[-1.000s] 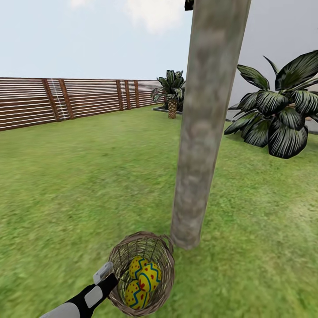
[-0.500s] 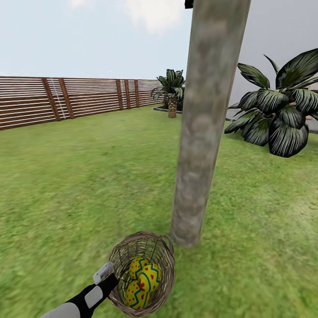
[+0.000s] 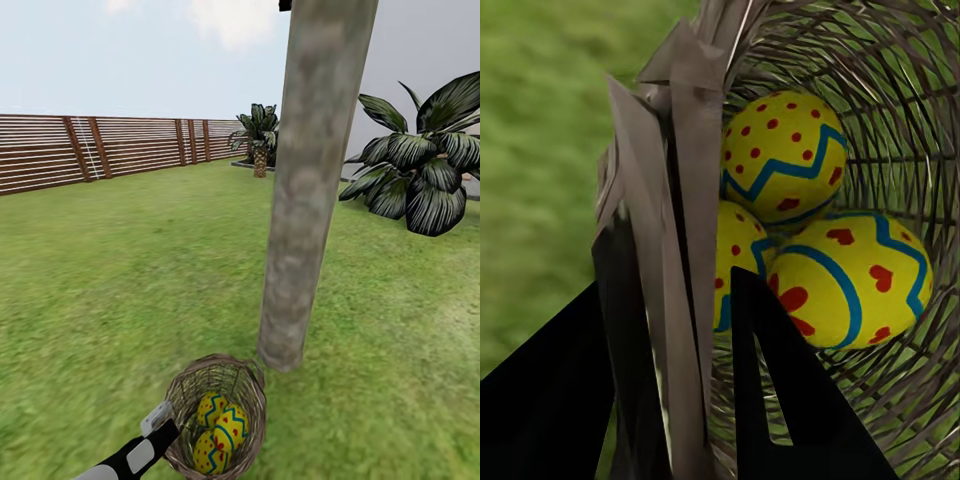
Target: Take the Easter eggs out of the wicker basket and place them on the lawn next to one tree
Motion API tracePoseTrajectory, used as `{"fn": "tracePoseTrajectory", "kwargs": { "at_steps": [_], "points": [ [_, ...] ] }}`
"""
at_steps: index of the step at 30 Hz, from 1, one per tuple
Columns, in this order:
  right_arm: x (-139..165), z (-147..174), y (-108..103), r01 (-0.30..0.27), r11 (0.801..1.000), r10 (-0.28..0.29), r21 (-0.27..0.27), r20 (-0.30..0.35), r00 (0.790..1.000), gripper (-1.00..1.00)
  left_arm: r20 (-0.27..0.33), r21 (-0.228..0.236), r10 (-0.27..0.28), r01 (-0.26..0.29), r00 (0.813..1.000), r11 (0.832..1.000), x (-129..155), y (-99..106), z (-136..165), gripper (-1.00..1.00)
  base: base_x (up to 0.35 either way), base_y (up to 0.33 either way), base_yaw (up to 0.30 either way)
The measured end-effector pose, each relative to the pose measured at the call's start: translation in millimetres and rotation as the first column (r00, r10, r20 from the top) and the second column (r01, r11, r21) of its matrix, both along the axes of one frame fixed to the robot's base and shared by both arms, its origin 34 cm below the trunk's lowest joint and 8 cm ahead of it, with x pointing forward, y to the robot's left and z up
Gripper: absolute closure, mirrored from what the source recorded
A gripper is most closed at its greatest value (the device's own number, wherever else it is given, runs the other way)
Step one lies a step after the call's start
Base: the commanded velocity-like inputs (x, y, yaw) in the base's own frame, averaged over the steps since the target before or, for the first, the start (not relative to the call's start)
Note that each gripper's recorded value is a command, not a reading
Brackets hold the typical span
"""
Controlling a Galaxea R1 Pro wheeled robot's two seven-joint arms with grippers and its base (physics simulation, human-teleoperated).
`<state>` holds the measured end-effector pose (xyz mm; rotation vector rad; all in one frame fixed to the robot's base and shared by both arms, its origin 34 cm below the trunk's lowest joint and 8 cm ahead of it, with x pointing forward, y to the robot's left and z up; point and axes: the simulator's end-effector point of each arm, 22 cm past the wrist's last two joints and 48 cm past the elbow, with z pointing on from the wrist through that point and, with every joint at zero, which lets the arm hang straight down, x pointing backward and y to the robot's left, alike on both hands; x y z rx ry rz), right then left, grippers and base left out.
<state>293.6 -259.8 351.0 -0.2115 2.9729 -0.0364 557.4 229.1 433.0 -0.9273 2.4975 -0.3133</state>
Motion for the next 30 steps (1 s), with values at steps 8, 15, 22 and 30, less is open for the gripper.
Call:
{"fn": "tracePoseTrajectory", "kwargs": {
  "at_steps": [8,15,22,30],
  "points": [
    [-2,-16,0,0.0,1.0,0.0,0.0,0.0,1.0,-1.0,0.0,-0.007,0.013,-0.013,1.0,1.0,-2,0,-15,1.0,0.0,0.0,0.0],
    [-3,-27,0,0.0,1.0,0.0,-0.002,0.003,1.0,-1.0,0.001,-0.028,0.005,-0.005,1.0,1.0,6,5,-21,1.0,0.0,0.0,0.0],
    [-3,-27,-1,0.0,1.0,0.0,-0.003,0.004,1.0,-1.0,0.004,-0.024,-0.007,0.007,1.0,1.0,8,2,-20,1.0,0.0,0.0,0.0],
    [-3,-27,-1,0.0,1.0,0.0,-0.003,0.004,1.0,-1.0,0.004,-0.024,-0.007,0.007,1.0,1.0,8,2,-20,1.0,0.0,0.0,0.0]
  ]
}}
